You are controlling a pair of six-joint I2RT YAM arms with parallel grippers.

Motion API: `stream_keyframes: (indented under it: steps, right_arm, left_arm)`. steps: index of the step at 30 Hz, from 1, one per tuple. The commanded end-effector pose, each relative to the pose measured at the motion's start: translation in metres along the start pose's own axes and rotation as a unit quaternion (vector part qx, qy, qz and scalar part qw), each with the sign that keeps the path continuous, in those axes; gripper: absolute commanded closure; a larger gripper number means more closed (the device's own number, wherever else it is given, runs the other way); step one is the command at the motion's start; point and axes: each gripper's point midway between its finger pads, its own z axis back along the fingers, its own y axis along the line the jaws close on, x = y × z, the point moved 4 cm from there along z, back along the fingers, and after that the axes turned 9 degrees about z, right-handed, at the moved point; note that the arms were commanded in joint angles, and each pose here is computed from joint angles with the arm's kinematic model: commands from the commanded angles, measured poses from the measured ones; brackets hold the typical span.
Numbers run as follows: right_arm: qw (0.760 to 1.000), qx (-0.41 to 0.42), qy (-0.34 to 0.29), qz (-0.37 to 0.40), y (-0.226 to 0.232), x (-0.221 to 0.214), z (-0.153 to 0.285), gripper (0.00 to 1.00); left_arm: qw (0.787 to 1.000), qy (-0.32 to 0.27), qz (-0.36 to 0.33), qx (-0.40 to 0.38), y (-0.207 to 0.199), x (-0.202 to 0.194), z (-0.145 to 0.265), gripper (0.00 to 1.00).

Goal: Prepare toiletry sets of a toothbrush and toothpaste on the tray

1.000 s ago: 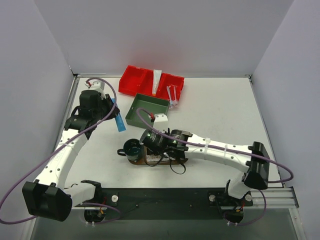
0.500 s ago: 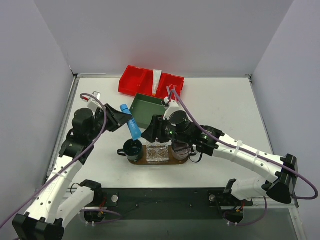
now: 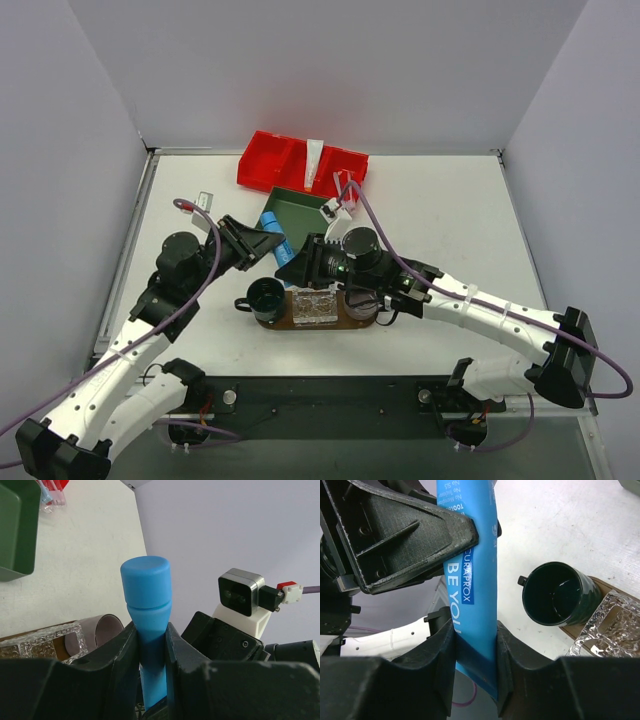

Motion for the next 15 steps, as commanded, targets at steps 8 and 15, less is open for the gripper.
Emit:
stream_keyframes:
  steps: [8,15]
  right_arm:
    - [0.999,0.031,-0.035,0.007,0.012,0.024,0.025,1.00]
    - [0.998,-0.024,0.025,0.059,-0.004,0.025,0.063,1.00]
  left_arm:
    - [0.992,0.015,-0.075,-0.105,-0.044,0.001,0.008,0.50]
    - [0.987,0.046,-0.124,-0.096,-0.033,0.002,0.010,0.13]
